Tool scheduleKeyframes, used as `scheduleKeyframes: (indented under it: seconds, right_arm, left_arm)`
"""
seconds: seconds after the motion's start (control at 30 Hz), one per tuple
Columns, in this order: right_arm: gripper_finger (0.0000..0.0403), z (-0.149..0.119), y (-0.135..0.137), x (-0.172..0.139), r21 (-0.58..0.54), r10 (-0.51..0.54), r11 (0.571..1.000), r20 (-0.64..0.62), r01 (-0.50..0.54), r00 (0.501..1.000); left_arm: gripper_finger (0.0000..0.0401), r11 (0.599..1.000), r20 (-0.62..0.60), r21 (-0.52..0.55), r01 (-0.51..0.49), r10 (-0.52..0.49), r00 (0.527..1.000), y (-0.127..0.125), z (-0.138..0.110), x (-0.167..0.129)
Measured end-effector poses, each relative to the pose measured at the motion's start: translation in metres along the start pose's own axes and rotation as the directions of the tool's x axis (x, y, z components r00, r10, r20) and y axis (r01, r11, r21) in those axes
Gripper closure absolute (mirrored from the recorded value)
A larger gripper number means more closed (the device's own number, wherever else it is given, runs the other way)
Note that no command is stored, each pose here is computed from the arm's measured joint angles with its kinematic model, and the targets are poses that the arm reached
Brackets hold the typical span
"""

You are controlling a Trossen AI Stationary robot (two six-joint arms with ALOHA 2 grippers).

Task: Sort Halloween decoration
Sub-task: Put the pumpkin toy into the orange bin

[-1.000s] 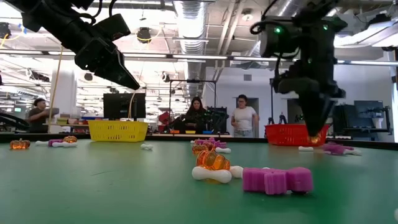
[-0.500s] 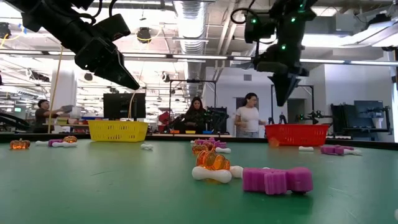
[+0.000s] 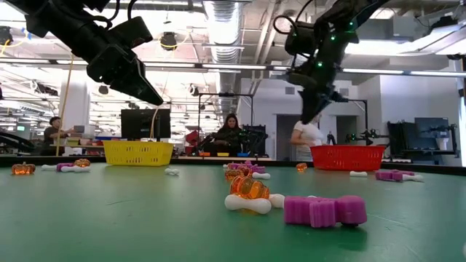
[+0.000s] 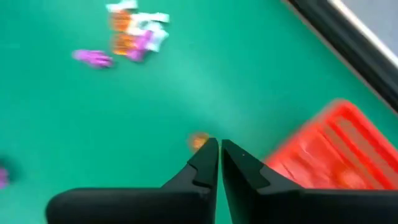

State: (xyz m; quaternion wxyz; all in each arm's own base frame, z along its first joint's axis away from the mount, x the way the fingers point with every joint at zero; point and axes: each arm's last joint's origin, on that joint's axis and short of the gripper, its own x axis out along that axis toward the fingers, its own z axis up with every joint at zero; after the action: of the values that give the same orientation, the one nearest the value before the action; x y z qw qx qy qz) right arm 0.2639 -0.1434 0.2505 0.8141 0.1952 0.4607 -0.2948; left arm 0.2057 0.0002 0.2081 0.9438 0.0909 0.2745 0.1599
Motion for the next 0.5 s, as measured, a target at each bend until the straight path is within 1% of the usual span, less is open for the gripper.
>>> scheduleKeyframes:
  seconds: [0.07,0.17,0.23,0.3,0.37,0.43,0.5]
  right_arm:
    - [0.0334,0.000,0.007,0.004,-0.029,0.013,0.999,0.004,-0.013,1.000]
    - [0.0302,-0.003,0.014,0.016,-0.058,0.020,0.998,-0.038,-0.022,0.999]
    - [0.0272,-0.004,0.018,0.028,-0.076,0.033,0.996,-0.073,-0.039,0.997]
    - [0.0237,-0.003,0.021,0.040,-0.120,0.047,0.991,-0.106,-0.060,0.993]
    - [0.0202,-0.003,0.023,0.051,-0.148,0.039,0.987,-0.149,-0.061,0.988]
    - [0.0172,-0.003,0.025,0.061,-0.154,0.025,0.986,-0.195,-0.056,0.980]
    - [0.0153,-0.002,0.025,0.067,-0.156,0.014,0.986,-0.231,-0.051,0.973]
  left_arm:
    - [0.0271,1.000,0.000,0.000,0.000,0.000,1.000,0.000,0.000,0.000]
    - [0.0271,1.000,0.000,0.000,0.000,0.000,1.000,0.000,0.000,0.000]
    - [0.0271,1.000,0.000,-0.001,0.000,0.000,1.000,0.000,0.000,0.000]
    - [0.0271,1.000,0.000,-0.001,0.000,0.000,1.000,0.000,0.000,0.000]
    - [0.0271,1.000,0.001,-0.001,0.000,0.000,1.000,0.000,0.000,0.000]
    - [0.0271,1.000,0.000,-0.002,0.000,0.000,1.000,0.000,0.000,0.000]
    - [0.0271,1.000,0.000,-0.002,0.000,0.000,1.000,0.000,0.000,0.000]
